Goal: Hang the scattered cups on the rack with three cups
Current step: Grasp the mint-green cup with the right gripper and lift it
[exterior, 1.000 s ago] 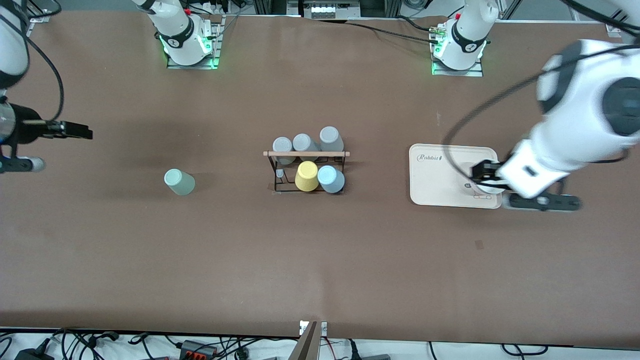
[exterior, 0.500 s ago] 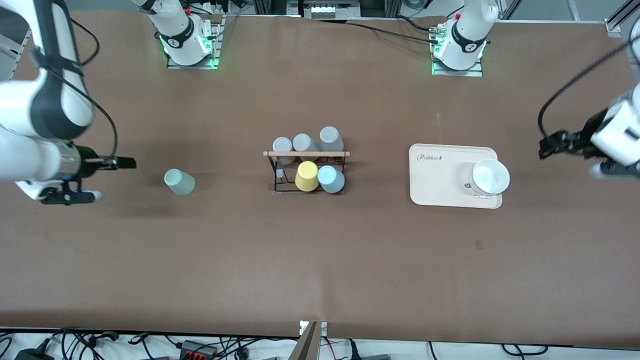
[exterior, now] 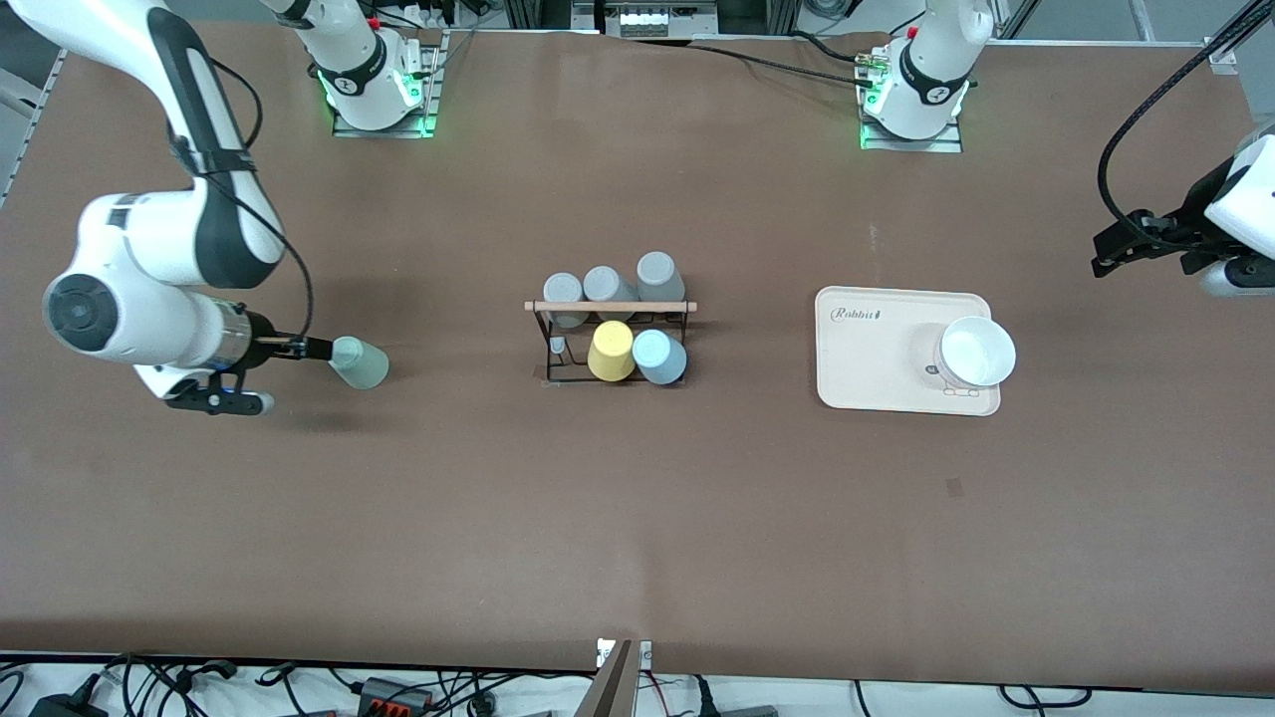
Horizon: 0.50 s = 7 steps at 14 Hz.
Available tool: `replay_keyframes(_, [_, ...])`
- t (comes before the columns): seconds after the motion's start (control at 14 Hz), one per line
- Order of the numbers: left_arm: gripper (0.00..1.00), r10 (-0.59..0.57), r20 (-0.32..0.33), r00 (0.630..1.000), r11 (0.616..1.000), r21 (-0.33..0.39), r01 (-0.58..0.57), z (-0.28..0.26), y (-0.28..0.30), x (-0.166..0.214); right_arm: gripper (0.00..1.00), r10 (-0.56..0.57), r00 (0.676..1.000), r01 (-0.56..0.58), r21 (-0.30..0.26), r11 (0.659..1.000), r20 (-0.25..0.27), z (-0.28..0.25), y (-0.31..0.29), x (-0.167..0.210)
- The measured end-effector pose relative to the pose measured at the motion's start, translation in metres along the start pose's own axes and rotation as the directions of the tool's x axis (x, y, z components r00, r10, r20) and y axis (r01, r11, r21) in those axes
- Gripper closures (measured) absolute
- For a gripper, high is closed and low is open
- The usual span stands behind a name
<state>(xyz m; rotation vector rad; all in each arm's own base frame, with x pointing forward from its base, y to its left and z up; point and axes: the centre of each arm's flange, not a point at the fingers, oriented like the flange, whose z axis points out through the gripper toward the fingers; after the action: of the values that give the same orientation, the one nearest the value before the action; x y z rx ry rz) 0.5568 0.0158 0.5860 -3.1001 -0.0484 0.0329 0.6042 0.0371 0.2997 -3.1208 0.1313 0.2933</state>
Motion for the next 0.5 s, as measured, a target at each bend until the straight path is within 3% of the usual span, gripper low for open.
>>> replay_keyframes(0.14, [0.0, 0.002, 0.001, 1.0, 1.0, 0.0, -0.002, 0.0, 0.001, 0.0, 0.0, 0.0, 1.0, 0.0, 0.0, 1.0, -0.019, 0.021, -0.006, -0.006])
replay_keyframes(0.5, [0.0, 0.008, -0.001, 1.0, 1.0, 0.0, -0.008, -0.001, 0.004, 0.0, 0.0, 0.033, 0.999, -0.033, -0.003, 0.999, -0.011, 0.041, -0.009, -0.015])
